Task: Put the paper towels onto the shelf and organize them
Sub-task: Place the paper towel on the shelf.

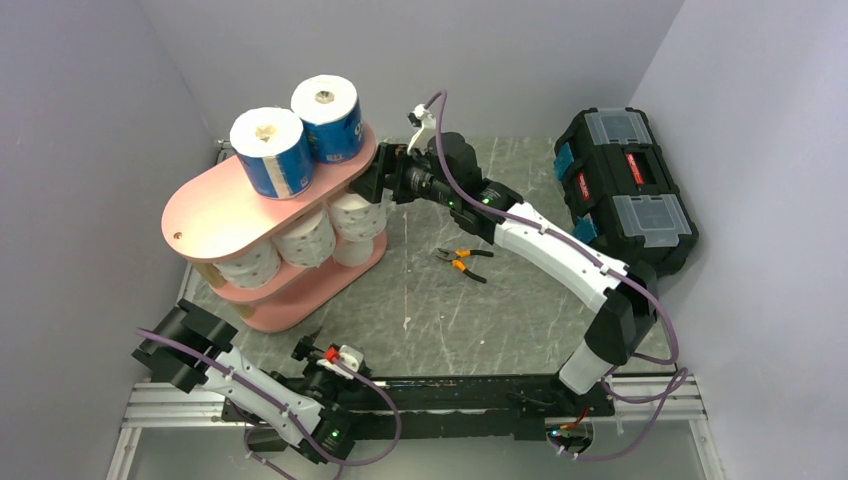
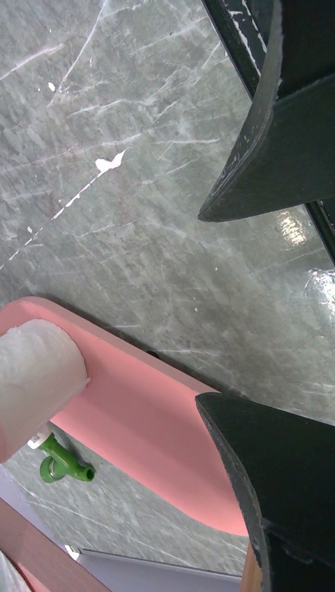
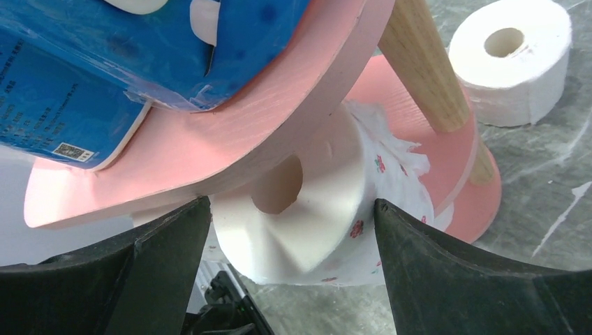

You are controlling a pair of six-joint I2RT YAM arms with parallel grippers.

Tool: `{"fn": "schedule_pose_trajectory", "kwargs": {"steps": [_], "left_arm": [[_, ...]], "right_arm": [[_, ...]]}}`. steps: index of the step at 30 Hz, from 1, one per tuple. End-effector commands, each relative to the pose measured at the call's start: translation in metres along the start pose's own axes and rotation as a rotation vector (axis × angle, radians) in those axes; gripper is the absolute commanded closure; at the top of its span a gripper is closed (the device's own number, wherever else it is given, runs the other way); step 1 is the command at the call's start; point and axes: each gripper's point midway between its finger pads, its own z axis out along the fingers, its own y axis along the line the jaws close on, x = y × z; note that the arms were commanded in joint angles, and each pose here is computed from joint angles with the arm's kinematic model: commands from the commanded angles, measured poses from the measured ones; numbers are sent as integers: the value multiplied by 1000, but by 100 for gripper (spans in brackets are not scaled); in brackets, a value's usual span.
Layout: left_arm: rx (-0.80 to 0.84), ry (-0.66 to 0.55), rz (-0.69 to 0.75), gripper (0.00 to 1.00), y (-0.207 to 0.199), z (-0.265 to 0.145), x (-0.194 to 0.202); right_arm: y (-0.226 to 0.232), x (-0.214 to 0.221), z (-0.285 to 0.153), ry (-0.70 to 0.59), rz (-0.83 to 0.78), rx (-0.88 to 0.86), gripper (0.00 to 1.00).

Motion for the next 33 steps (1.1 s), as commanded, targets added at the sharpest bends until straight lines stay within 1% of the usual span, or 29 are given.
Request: {"fn": "schedule_pose_trajectory", "kwargs": {"steps": [1,5,11,14,17,20,22,23,27,28,29,31,32,33], "left_arm": [[21,-18,-351,1,-19,-2,-9],[24,-18,-356,1,-19,-3,-8],[30,-19,-354,1,-20,-3,-9],[30,-20,-352,1,-20,-3,-8],[31,-21,-352,1,-21,-4,-9],[29,-18,-351,1,-20,-4,-9],[29,-18,-350,1,-21,-4,-9],[30,-19,-347,1,-21,-4,-10],[21,-8,-368,1,-20,-4,-7],[15,-4,-381,2,-19,-3,-5],[9,1,-397,4,-18,-3,-3],[-4,9,-423,17,-16,-2,1],[-10,11,-433,24,-15,-2,3],[-17,14,-436,30,-15,-2,5]], "right_arm": [[34,-22,-9,-74,39,-140,11],[37,-24,-9,-93,41,-170,11],[33,-32,-20,-124,-2,-125,10],[32,-41,-32,-161,-33,-105,10],[26,-45,-47,-170,-40,-79,8],[25,-48,-64,-185,-82,-65,7],[21,-42,-74,-189,-118,-61,10],[16,-37,-77,-188,-138,-51,14],[-16,-5,-85,-162,-191,17,43],[-19,-1,-85,-170,-201,12,49],[-23,5,-85,-166,-206,9,61],[-27,13,-83,-170,-211,-7,89],[-27,18,-82,-167,-214,-21,100],[-28,22,-80,-161,-218,-32,100]]}}
